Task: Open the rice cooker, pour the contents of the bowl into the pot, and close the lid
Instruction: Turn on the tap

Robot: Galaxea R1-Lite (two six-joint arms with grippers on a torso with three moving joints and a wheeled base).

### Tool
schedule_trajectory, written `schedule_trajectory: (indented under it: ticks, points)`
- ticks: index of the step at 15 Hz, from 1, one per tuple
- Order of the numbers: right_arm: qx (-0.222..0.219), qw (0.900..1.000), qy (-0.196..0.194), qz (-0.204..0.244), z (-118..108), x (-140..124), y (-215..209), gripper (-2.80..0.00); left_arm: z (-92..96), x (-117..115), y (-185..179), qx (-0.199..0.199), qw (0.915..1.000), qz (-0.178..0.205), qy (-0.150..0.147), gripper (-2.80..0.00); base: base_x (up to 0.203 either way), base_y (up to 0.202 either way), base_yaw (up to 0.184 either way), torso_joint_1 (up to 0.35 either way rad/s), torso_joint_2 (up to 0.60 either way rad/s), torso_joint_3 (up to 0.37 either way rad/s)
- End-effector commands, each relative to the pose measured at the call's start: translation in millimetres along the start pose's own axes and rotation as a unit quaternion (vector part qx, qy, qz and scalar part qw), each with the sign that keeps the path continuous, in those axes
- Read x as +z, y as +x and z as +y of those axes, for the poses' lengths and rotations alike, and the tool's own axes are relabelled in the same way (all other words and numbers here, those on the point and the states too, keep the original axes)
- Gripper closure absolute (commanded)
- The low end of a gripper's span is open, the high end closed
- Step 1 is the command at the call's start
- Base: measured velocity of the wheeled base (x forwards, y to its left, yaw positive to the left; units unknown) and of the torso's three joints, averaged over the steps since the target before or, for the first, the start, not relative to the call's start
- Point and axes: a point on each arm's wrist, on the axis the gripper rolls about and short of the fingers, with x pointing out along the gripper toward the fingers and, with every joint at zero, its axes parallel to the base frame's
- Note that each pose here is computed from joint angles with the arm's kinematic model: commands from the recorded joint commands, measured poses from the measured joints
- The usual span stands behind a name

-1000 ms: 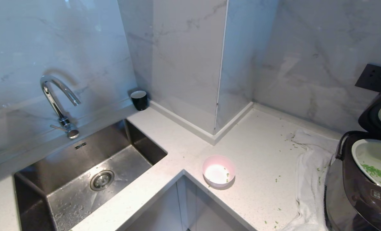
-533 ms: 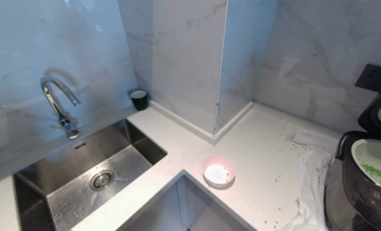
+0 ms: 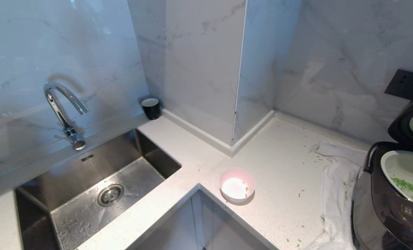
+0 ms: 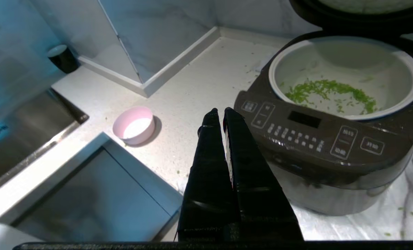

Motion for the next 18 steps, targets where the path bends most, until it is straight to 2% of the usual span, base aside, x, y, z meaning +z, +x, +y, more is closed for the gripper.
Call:
schedule_trajectory:
  ticks: [1,7,11,14,16,18]
  points:
    - [0.007,1.000,-0.001,-0.013,-1,-8,-10,0.00,0.0,0,0,0.001,1.0000,0.000,0.000,0.00,0.000,0.000,0.000,0.000,0.00,0.000]
    - [0.024,0.999,-0.009,-0.026,-5,-32,-27,0.00,0.0,0,0,0.000,1.0000,0.000,-0.001,0.00,0.000,0.000,0.000,0.000,0.00,0.000]
    - [0.021,0.999,-0.023,-0.013,-7,-39,-28,0.00,0.0,0,0,0.000,1.0000,0.000,-0.001,0.00,0.000,0.000,0.000,0.000,0.00,0.000]
    - [0.014,0.996,-0.087,0.015,-9,-49,-17,0.00,0.0,0,0,0.001,1.0000,0.000,-0.001,0.00,0.000,0.000,0.000,0.000,0.00,0.000]
    - [0.016,0.995,-0.091,0.027,-10,-53,-10,0.00,0.0,0,0,0.001,1.0000,0.000,-0.001,0.00,0.000,0.000,0.000,0.000,0.00,0.000]
    - [0.016,0.995,-0.097,0.020,-11,-57,1,0.00,0.0,0,0,0.001,1.0000,0.000,-0.002,0.00,0.000,0.000,0.000,0.000,0.00,0.000]
